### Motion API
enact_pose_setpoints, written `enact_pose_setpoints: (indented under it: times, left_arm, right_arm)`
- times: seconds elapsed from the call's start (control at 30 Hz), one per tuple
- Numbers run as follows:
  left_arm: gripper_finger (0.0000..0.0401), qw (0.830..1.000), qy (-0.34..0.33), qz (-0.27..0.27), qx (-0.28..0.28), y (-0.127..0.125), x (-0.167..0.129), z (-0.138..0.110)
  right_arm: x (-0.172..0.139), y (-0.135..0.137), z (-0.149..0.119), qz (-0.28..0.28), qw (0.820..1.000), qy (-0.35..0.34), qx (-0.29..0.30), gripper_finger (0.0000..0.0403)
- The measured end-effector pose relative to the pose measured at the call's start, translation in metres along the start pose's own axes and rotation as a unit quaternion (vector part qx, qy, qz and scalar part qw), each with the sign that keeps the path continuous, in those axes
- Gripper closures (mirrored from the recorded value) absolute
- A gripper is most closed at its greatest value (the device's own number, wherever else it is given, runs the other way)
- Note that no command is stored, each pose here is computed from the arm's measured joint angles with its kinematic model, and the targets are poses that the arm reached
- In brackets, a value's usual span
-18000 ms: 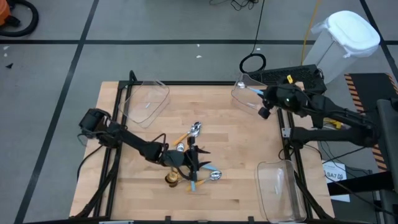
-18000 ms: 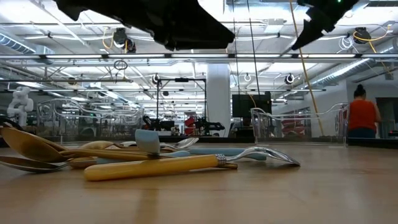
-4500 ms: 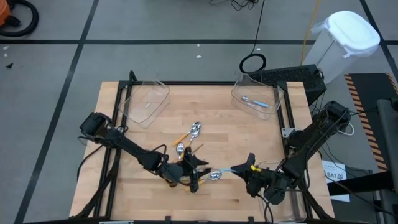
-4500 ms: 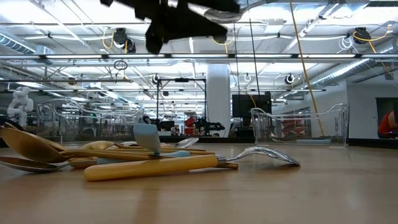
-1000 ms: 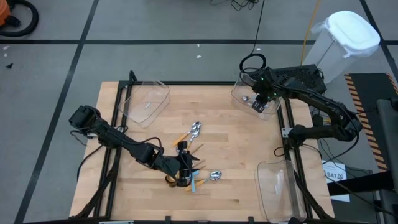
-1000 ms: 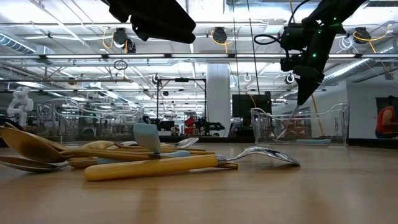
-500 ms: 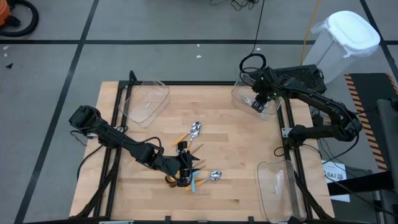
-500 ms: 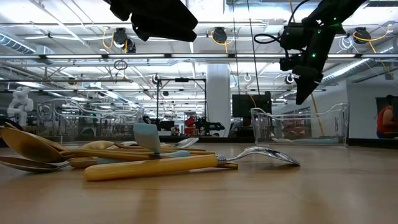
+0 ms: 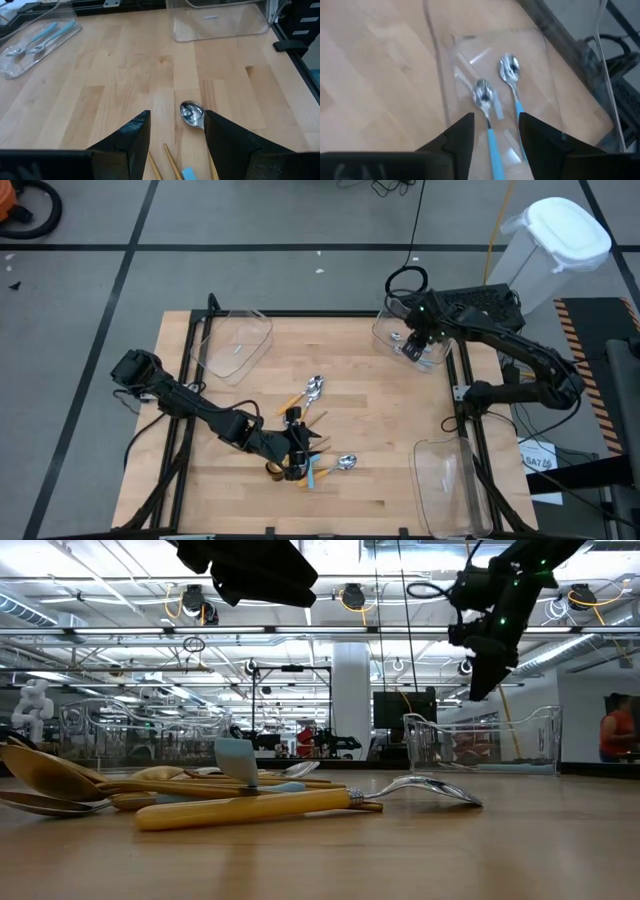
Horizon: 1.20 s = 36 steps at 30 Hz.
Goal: Sort silverware by color (type)
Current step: Put the blue spoon into the top right transparent bin
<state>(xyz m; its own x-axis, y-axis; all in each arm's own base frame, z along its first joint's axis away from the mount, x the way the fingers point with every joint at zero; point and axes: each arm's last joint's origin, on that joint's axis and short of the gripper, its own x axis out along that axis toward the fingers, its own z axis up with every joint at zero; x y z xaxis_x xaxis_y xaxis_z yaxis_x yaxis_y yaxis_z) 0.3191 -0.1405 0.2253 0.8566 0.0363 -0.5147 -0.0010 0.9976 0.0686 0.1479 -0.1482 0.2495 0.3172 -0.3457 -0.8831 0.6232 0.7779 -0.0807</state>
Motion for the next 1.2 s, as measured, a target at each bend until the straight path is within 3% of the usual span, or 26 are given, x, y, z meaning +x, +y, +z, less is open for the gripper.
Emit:
enact_pose_setpoints:
  times: [0.33,0.6,0.8,0.97,1.2]
  left_arm:
    - [0.0217,1.0,0.006,0.001,0.003,0.0,0.0,-0.001]
    - [0.0217,0.999,0.03,0.001,0.018,-0.004,0.006,-0.01]
    - [0.0217,0.996,0.062,-0.017,0.056,-0.02,0.013,-0.027]
    - [0.0217,0.99,0.092,-0.032,0.105,-0.031,0.007,-0.037]
    - [0.0217,0.974,0.129,-0.091,0.161,-0.035,0.004,-0.044]
  right_arm:
    - [-0.053,0.038,-0.011,0.053,0.991,-0.123,-0.025,0.0254]
    - [-0.075,0.089,-0.025,0.141,0.974,-0.155,-0.086,0.0254]
    - [-0.078,0.136,-0.038,0.194,0.949,-0.208,-0.139,0.0255]
    - [-0.07,0.173,-0.056,0.195,0.936,-0.236,-0.176,0.0255]
    - [-0.054,0.222,-0.079,0.223,0.913,-0.231,-0.25,0.0255]
